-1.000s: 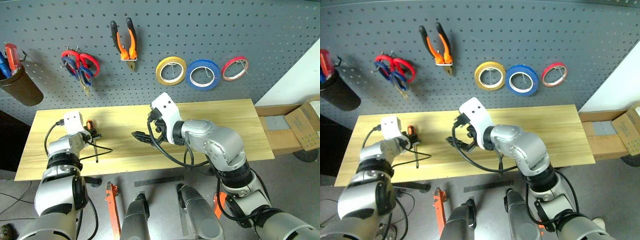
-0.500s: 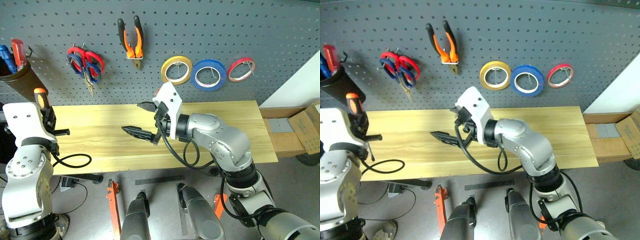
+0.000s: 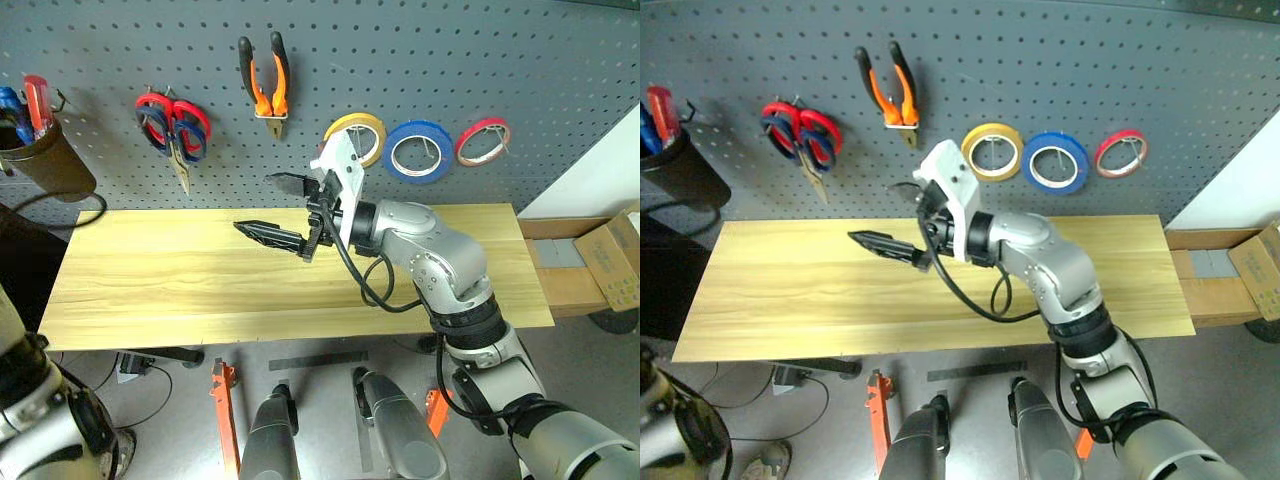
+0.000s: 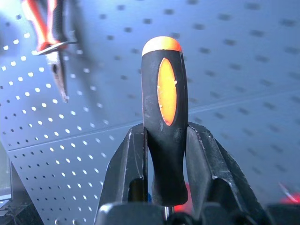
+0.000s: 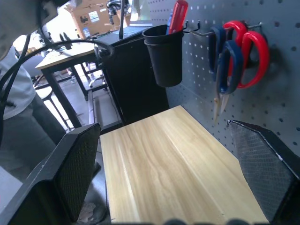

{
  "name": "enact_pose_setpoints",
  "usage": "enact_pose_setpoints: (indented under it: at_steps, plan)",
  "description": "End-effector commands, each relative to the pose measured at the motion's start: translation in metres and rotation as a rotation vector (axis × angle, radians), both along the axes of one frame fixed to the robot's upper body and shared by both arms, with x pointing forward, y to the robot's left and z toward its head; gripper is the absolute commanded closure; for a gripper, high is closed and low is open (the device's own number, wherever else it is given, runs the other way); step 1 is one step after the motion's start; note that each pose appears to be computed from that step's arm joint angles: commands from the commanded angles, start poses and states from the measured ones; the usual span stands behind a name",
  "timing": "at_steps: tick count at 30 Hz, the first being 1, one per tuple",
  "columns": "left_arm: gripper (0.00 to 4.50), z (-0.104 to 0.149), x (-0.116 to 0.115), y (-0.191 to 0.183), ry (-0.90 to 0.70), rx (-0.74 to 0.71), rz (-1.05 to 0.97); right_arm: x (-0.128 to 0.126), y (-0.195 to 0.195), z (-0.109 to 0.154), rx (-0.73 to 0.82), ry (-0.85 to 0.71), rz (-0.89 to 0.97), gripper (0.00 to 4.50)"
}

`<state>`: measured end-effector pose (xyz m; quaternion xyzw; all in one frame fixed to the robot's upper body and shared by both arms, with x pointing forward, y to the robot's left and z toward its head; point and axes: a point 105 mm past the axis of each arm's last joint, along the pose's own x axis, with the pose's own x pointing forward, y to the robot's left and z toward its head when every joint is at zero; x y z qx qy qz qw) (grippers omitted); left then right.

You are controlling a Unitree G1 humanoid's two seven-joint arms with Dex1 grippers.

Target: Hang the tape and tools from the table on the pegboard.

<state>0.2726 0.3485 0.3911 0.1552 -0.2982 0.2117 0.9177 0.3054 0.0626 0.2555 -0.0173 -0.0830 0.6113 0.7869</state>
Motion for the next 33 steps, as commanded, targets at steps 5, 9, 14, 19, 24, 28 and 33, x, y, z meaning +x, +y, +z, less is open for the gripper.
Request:
enact_pose_setpoints:
  at_steps: [5,9,14,19,24,28,33]
  plan:
    - [3.74,0.049,0.004,0.021,-0.162,0.085,0.019,-0.004,0.005,0.018,0.056,-0.053,-0.003,0.0]
    - [3.74,0.044,0.022,0.029,-0.17,0.085,0.028,-0.002,0.005,0.017,0.058,-0.049,-0.018,0.0]
    - [3.74,0.018,0.043,0.051,-0.148,0.065,0.113,0.0,0.004,0.016,0.066,-0.034,-0.035,0.0]
    - [3.74,0.02,0.062,0.04,-0.201,0.04,0.092,0.002,0.002,0.015,0.071,-0.023,-0.054,0.0]
    - [3.74,0.027,0.071,0.028,-0.255,0.003,0.052,0.0,0.001,0.013,0.069,-0.014,-0.062,0.0]
    - [3.74,0.043,0.065,0.017,-0.323,0.0,0.011,-0.002,0.001,0.011,0.065,-0.004,-0.066,0.0]
    - [3.74,0.05,0.066,0.001,-0.345,0.013,-0.048,-0.003,0.0,0.006,0.054,0.021,-0.076,0.0]
